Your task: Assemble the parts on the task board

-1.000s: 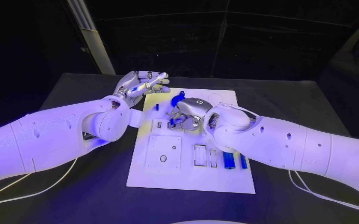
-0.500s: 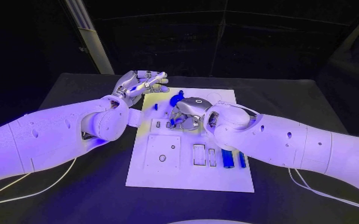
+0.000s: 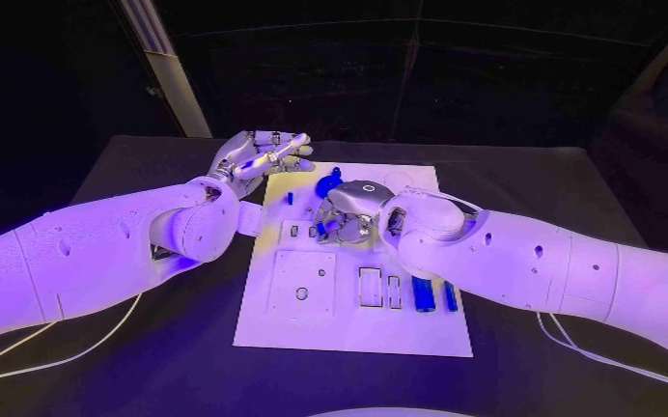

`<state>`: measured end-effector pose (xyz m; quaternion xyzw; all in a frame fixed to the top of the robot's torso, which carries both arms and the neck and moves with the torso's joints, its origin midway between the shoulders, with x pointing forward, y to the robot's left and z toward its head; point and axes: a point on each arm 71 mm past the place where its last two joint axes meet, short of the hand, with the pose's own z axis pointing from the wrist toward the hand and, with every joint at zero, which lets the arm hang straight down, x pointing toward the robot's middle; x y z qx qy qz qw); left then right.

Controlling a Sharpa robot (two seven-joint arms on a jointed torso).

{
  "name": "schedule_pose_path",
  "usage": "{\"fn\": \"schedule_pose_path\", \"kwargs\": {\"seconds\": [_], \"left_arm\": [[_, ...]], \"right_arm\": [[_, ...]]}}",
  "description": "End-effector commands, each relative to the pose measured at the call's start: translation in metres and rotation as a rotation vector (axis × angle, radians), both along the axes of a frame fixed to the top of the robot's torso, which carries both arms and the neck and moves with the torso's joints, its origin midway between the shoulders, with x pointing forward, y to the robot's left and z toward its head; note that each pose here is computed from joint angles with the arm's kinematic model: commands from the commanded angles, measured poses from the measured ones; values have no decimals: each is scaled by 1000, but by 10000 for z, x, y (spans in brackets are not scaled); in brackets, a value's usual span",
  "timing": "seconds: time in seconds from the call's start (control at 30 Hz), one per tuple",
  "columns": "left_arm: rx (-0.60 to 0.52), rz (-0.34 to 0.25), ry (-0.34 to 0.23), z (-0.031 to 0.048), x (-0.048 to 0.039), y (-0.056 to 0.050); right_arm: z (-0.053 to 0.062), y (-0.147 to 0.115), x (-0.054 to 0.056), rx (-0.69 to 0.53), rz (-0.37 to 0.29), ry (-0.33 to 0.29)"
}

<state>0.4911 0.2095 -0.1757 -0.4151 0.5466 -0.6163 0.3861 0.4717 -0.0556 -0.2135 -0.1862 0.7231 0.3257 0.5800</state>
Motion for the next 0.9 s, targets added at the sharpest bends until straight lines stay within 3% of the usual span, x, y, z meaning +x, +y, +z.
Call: {"fn": "schedule_pose_path", "kwargs": {"seconds": [0.03, 0.33, 0.6, 0.77, 0.9], "left_arm": [[-6, -14, -2, 13, -1, -12], [-6, -14, -2, 13, -1, -9], [-6, -15, 0, 11, -1, -9], [1, -15, 11, 0, 6, 7], [39, -27, 18, -17, 10, 33]], "right_arm": [[-112, -49, -1, -61, -32, 24], [-78, -45, 2, -27, -53, -4], [10, -64, -20, 84, -71, -70], [103, -136, -109, 211, 4, -89], [199, -256, -202, 297, 113, -64]]}}
